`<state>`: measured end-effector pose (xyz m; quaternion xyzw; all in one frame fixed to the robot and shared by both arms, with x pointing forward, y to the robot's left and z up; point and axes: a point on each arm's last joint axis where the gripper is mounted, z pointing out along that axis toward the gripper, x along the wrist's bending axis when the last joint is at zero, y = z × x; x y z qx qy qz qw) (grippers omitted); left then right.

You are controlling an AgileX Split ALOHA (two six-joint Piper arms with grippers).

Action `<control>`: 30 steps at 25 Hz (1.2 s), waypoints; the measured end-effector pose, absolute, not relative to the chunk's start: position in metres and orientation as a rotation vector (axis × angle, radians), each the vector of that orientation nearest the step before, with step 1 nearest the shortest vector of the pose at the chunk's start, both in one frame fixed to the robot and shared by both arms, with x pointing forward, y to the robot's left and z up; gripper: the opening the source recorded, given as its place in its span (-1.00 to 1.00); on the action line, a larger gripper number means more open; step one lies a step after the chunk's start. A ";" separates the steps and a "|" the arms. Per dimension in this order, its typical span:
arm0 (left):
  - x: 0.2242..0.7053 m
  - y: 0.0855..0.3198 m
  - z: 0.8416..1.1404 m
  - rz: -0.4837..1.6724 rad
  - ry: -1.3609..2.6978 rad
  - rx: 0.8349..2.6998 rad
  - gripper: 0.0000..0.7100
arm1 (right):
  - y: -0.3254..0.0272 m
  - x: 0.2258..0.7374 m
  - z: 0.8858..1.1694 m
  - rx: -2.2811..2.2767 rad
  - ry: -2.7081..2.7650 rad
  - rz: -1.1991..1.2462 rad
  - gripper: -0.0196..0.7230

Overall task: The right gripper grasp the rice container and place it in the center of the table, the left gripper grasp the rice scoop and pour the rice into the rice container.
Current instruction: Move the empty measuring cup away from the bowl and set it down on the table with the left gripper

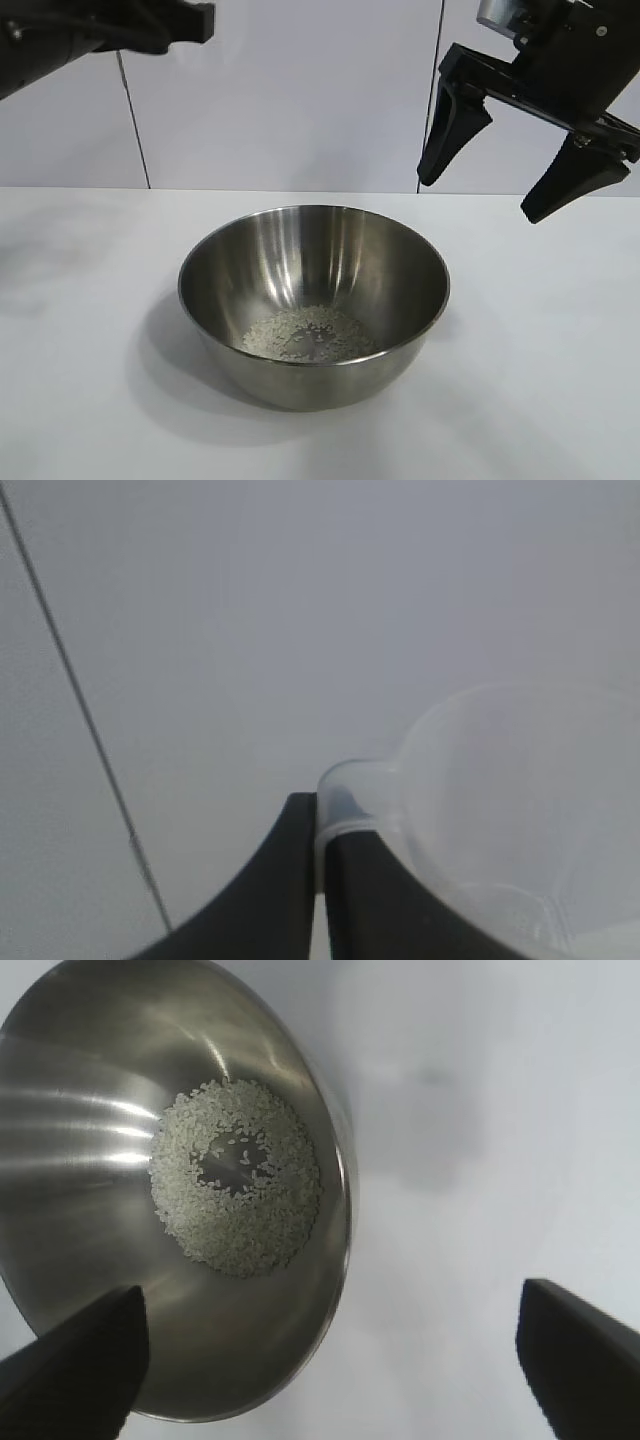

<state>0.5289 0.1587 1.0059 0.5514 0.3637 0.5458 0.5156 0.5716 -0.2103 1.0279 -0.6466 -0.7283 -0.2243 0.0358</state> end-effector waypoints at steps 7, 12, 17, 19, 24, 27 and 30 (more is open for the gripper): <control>0.504 0.207 0.959 1.283 1.013 1.436 -0.97 | -0.210 0.572 1.028 -1.991 -2.239 -0.698 0.92; 0.499 0.220 0.947 1.230 0.966 1.515 -0.97 | -0.210 0.574 1.028 -1.998 -2.241 -0.714 0.92; 0.504 0.220 0.917 1.155 0.981 1.603 -0.97 | -0.210 0.574 1.028 -2.000 -2.240 -0.717 0.92; 0.505 0.219 0.903 1.112 1.019 1.637 -0.97 | -0.210 0.574 1.028 -2.000 -2.239 -0.718 0.92; 0.506 0.219 0.873 1.027 1.110 1.695 -0.97 | -0.210 0.574 1.029 -2.001 -2.237 -0.721 0.92; 0.512 0.217 0.870 1.025 1.111 1.688 -0.97 | -0.210 0.574 1.029 -2.002 -2.238 -0.723 0.92; 0.522 0.213 0.875 1.041 1.093 1.652 -0.97 | -0.210 0.574 1.029 -2.003 -2.237 -0.726 0.92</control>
